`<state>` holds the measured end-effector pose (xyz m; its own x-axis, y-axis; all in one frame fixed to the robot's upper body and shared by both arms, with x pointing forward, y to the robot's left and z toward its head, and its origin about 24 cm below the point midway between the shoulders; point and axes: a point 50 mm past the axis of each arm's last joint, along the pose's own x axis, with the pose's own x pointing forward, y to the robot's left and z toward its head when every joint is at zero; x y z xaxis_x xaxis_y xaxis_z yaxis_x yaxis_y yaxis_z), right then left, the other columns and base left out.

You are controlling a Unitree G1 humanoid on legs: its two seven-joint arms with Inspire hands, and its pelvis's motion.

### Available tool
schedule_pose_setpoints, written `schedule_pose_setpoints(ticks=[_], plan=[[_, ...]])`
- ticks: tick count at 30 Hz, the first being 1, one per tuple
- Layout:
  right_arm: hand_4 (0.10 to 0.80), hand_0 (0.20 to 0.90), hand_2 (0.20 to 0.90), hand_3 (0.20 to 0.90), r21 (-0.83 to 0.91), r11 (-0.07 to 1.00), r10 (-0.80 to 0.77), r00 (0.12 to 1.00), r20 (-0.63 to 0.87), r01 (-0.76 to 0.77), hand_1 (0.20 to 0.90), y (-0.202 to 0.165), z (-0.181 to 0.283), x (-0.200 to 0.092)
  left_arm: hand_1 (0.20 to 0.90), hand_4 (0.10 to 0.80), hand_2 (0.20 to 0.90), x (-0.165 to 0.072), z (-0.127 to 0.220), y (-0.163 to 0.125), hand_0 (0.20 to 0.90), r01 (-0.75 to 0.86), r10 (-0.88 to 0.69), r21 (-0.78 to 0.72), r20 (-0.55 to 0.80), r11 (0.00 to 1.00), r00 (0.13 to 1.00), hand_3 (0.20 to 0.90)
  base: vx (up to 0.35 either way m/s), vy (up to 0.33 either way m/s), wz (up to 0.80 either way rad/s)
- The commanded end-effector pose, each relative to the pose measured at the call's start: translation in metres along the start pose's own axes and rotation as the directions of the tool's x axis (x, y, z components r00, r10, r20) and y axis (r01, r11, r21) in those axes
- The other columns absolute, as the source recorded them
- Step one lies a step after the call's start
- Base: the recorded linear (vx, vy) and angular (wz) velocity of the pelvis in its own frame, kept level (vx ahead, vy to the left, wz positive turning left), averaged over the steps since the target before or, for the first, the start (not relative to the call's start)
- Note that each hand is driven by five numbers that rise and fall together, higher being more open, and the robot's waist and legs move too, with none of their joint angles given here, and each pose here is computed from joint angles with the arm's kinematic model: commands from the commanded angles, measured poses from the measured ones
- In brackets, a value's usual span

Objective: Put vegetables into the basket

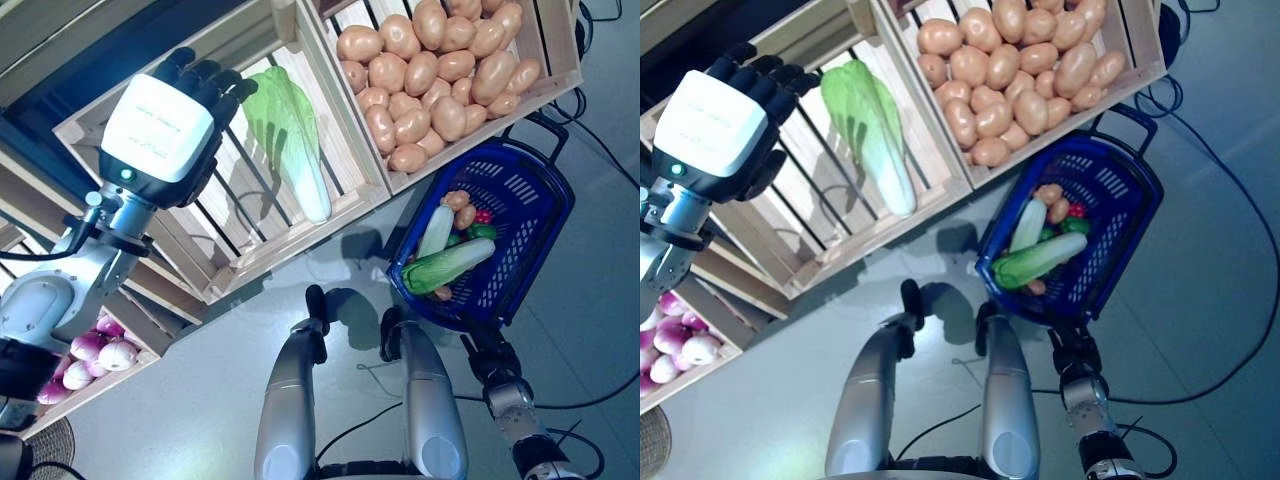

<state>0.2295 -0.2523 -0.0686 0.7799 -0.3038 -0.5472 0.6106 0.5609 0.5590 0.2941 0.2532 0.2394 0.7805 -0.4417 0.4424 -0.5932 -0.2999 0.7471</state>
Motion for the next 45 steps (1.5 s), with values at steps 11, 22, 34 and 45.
schedule_pose_setpoints(ticks=[11,22,34,45], plan=[[0.800,0.900,0.900,0.900,-0.056,0.996,0.075,0.989,0.126,-0.069,0.900,0.002,0.037,-0.004,0.900,0.800,0.900,0.016,-0.032,-0.002,0.900,-0.009,0.016,0.179,-0.038,0.984,0.999,0.900,0.020,0.000,-0.05],[0.800,0.900,0.900,0.900,-0.056,0.992,0.114,0.992,0.059,-0.110,0.900,0.018,0.026,-0.004,0.900,0.800,0.900,0.019,-0.026,-0.030,0.900,-0.036,0.041,0.164,-0.029,0.986,0.999,0.900,-0.002,0.011,-0.06],[0.800,0.900,0.900,0.900,-0.064,0.992,0.114,0.992,0.050,-0.111,0.900,0.020,0.023,-0.002,0.900,0.800,0.900,0.038,-0.012,-0.025,0.900,-0.164,0.156,0.151,0.068,0.975,0.985,0.900,-0.007,0.004,-0.05],[0.800,0.900,0.900,0.900,-0.064,0.992,0.111,0.992,0.065,-0.107,0.900,0.019,0.027,-0.001,0.900,0.800,0.900,0.049,-0.006,-0.032,0.900,-0.071,0.064,0.157,0.055,0.985,0.996,0.900,-0.002,0.009,-0.06]])
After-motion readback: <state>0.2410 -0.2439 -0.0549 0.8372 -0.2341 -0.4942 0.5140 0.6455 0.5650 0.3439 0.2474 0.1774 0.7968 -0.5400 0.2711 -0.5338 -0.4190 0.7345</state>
